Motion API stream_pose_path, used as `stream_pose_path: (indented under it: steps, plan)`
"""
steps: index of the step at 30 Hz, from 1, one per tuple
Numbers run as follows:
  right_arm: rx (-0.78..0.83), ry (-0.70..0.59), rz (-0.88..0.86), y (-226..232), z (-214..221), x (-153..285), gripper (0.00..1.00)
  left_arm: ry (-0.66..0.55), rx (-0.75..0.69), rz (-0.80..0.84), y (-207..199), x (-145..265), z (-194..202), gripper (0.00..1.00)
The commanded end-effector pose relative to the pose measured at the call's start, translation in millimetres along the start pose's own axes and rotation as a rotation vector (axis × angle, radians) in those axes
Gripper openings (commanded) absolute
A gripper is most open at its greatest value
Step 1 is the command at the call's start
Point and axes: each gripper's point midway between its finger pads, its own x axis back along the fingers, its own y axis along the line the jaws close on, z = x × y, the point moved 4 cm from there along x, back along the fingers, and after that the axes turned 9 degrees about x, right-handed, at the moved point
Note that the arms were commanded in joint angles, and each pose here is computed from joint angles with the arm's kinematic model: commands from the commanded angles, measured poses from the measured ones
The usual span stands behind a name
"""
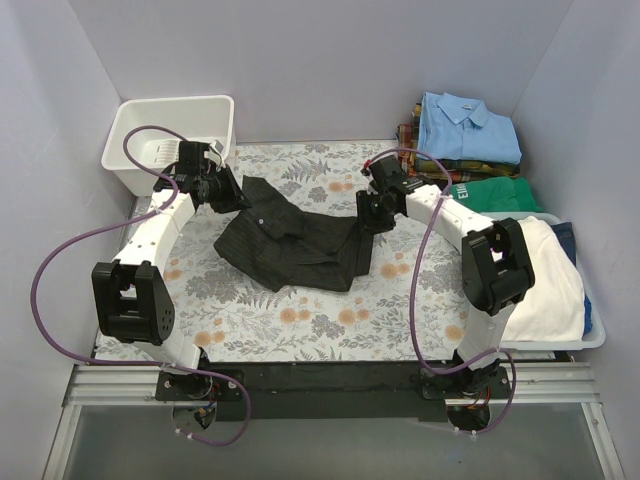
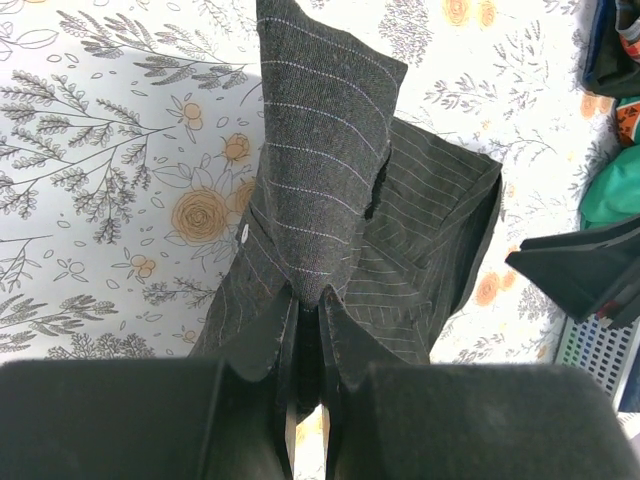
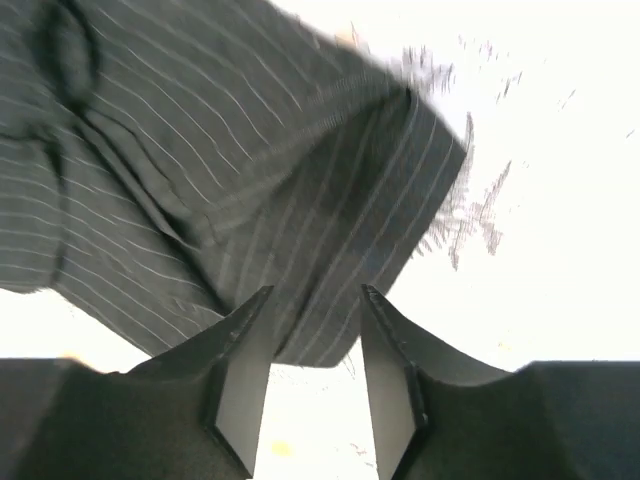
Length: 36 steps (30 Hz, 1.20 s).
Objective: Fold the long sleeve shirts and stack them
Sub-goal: Fold the shirt
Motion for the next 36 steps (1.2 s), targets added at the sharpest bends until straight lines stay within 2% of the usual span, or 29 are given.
stream_pose_path:
  steps: [1,11,20,27,32,36]
  plan:
    - [0.005,0.030,0.037,1.6,6.4,-4.4,0.45,-0.099,-0.036,0.010,-13.4,24.8,-13.8,0.00]
    - [-0.046,0.154,0.112,-12.8,37.7,-22.0,0.34,-0.116,-0.014,-0.028,-8.9,24.2,-16.4,0.00]
    - [-0.050,0.232,0.057,-9.8,48.5,-46.2,0.28,-0.150,-0.009,-0.068,-9.9,26.5,-21.5,0.00]
    - [-0.032,0.192,0.015,-1.6,28.2,-45.9,0.26,-0.191,-0.092,-0.125,-34.1,23.5,-17.6,0.00]
    - [-0.027,0.171,0.000,2.3,20.5,-43.0,0.27,-0.163,-0.146,-0.132,-61.4,8.6,3.5,0.00]
    - [-0.025,0.165,-0.013,5.0,18.2,-41.5,0.27,-0.141,-0.135,-0.126,-76.8,-0.6,17.6,0.00]
